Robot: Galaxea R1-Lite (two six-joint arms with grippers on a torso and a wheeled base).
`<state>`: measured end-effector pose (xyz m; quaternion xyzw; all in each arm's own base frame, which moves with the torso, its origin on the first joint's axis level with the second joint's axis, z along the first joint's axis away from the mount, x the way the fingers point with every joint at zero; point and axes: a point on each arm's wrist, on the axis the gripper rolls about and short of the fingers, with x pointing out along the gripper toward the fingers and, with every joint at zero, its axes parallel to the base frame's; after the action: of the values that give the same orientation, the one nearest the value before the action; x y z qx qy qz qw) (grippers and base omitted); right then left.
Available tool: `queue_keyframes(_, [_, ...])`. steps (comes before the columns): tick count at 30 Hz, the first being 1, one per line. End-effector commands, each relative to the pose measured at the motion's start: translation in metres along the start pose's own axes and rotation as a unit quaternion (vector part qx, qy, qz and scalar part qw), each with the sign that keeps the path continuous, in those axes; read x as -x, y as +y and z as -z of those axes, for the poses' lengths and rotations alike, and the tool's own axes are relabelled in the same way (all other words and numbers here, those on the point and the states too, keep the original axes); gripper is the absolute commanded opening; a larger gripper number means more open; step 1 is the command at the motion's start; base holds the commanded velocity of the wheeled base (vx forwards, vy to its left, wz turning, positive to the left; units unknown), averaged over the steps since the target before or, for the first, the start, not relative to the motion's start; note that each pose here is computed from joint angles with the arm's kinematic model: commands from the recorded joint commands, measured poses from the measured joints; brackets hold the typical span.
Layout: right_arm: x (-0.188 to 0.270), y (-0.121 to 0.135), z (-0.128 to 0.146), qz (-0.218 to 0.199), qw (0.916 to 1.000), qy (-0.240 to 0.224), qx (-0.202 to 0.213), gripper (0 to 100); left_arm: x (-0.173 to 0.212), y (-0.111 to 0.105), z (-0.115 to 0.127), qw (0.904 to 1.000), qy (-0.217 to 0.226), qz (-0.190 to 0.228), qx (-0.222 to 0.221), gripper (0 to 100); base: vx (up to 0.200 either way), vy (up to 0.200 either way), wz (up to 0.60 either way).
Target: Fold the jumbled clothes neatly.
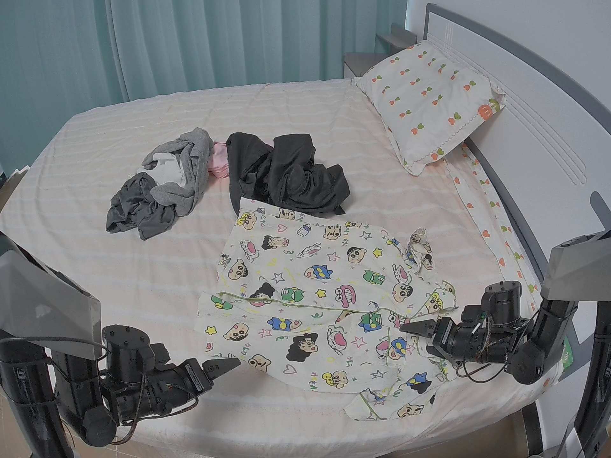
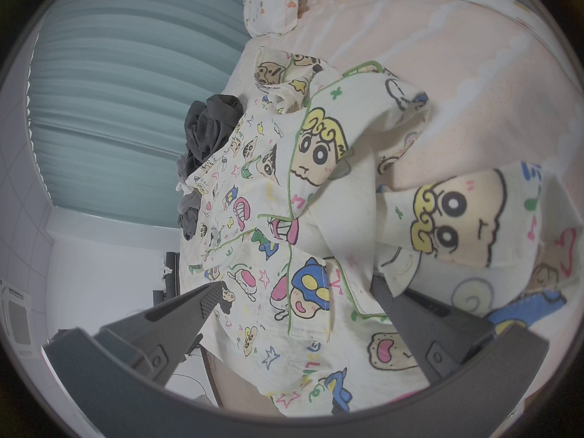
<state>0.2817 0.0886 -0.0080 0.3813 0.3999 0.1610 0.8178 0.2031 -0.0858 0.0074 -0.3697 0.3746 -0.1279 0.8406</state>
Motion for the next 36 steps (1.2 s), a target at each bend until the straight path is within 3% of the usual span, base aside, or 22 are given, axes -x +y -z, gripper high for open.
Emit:
queue_keyframes(1, [0.008, 0.005, 0.0, -0.006, 0.9999, -0.005, 0.013, 100, 0.002, 0.001, 0.002, 1.0, 0.003, -0.004, 0.001, 100, 0.0, 0.0, 0.0])
queue_keyframes(9, [0.056, 0.039, -0.005, -0.052, 0.9953, -0.054, 0.061, 100, 0.002, 0.001, 0.001, 1.0, 0.002, -0.003, 0.001, 100, 0.0, 0.0, 0.0])
queue_keyframes(13, [0.065, 0.045, -0.012, -0.053, 0.9932, -0.07, 0.077, 100, 0.002, 0.001, 0.001, 1.0, 0.002, -0.003, 0.0, 100, 0.0, 0.0, 0.0])
queue_keyframes(20, [0.062, 0.02, -0.047, 0.025, 0.991, -0.102, 0.083, 100, 0.002, 0.001, 0.001, 1.0, 0.002, -0.003, 0.001, 100, 0.0, 0.0, 0.0])
queue_keyframes(24, [0.041, -0.001, -0.043, 0.057, 0.992, -0.07, 0.089, 100, 0.002, 0.001, 0.001, 1.0, 0.002, -0.003, 0.001, 100, 0.0, 0.0, 0.0])
queue_keyframes(29, [0.025, -0.026, -0.031, 0.116, 0.9869, -0.046, 0.102, 100, 0.002, 0.001, 0.001, 1.0, 0.002, -0.002, 0.0, 100, 0.0, 0.0, 0.0])
queue_keyframes(32, [0.03, -0.029, -0.024, 0.125, 0.9865, -0.036, 0.099, 100, 0.002, 0.001, 0.001, 1.0, 0.002, -0.003, 0.0, 100, 0.0, 0.0, 0.0])
queue_keyframes(36, [0.039, -0.034, -0.014, 0.139, 0.982, -0.018, 0.126, 100, 0.002, 0.001, 0.001, 1.0, 0.002, -0.002, 0.001, 100, 0.0, 0.0, 0.0])
